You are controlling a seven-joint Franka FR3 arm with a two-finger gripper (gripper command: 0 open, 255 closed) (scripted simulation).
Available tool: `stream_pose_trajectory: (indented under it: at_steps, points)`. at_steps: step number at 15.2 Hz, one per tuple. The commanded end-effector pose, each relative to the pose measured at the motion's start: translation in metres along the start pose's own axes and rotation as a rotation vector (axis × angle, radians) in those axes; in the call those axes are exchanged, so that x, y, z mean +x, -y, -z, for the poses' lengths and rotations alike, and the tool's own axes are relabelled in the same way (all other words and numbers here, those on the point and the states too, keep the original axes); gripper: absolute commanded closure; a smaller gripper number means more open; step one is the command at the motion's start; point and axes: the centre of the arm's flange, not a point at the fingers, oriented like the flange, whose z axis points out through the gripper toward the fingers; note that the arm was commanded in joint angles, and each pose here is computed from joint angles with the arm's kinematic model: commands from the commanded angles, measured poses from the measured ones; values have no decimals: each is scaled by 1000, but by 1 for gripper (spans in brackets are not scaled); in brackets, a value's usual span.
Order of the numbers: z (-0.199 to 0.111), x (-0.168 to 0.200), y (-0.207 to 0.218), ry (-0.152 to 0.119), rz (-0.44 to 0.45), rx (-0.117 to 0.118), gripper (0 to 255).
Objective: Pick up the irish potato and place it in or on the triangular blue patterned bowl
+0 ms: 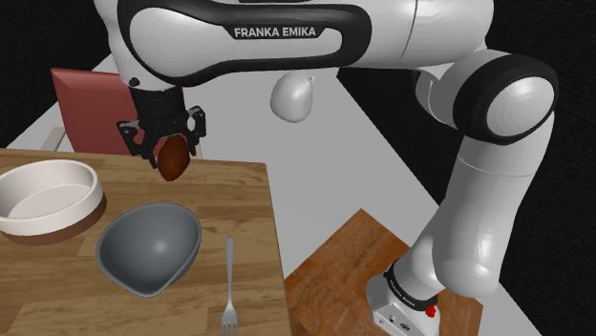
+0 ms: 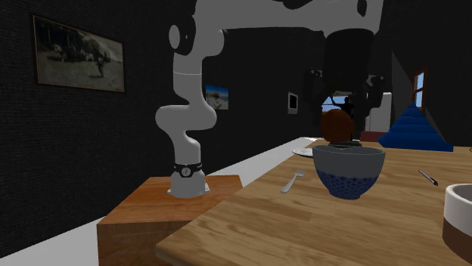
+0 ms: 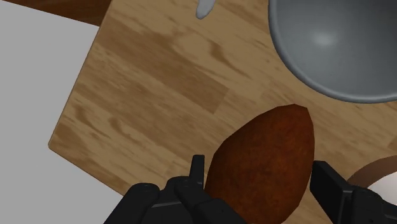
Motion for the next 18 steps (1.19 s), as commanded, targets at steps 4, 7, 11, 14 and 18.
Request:
stream_pose_trajectory:
  at_steps: [4,7,11,14,18]
  points:
    - [27,-1,-2,0,0,0,255]
    - [39,-2,-3,0,0,0,255]
    - [42,-45,27,0,0,0,255]
    - [44,-78,49,0,0,0,255]
    - [48,-121,79,0,0,0,255]
